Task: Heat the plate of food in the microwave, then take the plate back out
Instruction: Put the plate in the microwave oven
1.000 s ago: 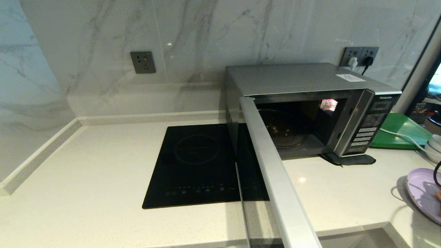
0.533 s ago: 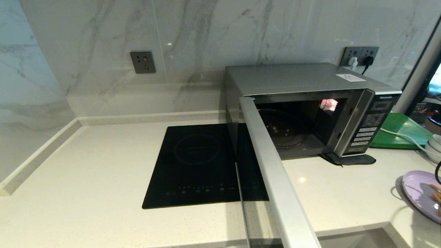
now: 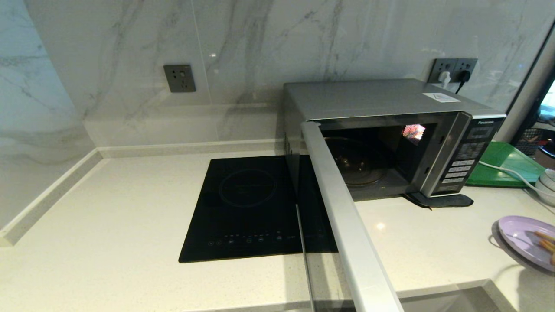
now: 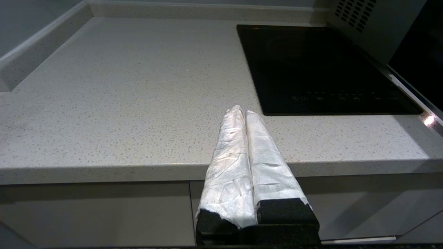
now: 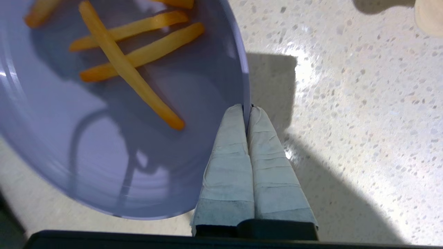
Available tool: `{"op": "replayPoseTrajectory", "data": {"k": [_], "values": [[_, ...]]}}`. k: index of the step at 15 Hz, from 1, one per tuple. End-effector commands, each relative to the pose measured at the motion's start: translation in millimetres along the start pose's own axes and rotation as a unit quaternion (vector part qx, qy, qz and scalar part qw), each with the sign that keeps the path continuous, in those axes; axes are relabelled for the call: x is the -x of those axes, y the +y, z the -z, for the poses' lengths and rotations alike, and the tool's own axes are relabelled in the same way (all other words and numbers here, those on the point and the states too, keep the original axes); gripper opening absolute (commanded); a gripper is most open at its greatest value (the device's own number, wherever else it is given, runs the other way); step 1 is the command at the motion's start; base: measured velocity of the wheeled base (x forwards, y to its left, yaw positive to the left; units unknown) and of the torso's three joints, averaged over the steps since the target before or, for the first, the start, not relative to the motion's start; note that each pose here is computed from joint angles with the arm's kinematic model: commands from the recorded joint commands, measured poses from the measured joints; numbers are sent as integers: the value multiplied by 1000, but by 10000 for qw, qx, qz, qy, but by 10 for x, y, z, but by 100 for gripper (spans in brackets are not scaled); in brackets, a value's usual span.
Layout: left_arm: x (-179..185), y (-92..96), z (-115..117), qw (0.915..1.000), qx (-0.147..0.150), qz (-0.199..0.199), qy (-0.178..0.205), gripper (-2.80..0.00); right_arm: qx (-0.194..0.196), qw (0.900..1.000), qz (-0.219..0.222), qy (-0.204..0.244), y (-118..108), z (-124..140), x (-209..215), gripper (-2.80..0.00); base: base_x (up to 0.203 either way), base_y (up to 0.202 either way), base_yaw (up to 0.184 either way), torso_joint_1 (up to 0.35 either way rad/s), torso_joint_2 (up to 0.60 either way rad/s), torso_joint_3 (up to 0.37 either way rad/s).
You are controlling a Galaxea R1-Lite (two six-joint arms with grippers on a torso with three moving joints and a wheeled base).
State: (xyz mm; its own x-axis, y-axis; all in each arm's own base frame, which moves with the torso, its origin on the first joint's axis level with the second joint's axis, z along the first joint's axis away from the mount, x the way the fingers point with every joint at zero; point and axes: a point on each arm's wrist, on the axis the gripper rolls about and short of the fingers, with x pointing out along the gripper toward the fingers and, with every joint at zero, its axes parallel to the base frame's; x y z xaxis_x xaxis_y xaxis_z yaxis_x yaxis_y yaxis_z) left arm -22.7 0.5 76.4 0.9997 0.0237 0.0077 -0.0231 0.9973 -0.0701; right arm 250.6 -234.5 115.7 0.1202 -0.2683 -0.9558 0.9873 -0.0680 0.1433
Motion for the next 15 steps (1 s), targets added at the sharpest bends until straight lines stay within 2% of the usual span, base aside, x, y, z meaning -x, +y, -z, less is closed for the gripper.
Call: {"op": "replayPoseTrajectory", "data": {"k": [1,10,15], "values": [[-1,0,-1,10000,3,-4,0,-280,-45,9997,-249,-53,-48,7,194,-280,0,0,0,0,0,0],[-1,0,-1,10000,3,-4,0,-280,-48,9982,-589,98,-149,66,387,-280,0,0,0,0,0,0],[-1,0,-1,10000,3,-4,0,-280,76,9959,-874,220,-207,87,506,-280,0,0,0,0,0,0]]}}
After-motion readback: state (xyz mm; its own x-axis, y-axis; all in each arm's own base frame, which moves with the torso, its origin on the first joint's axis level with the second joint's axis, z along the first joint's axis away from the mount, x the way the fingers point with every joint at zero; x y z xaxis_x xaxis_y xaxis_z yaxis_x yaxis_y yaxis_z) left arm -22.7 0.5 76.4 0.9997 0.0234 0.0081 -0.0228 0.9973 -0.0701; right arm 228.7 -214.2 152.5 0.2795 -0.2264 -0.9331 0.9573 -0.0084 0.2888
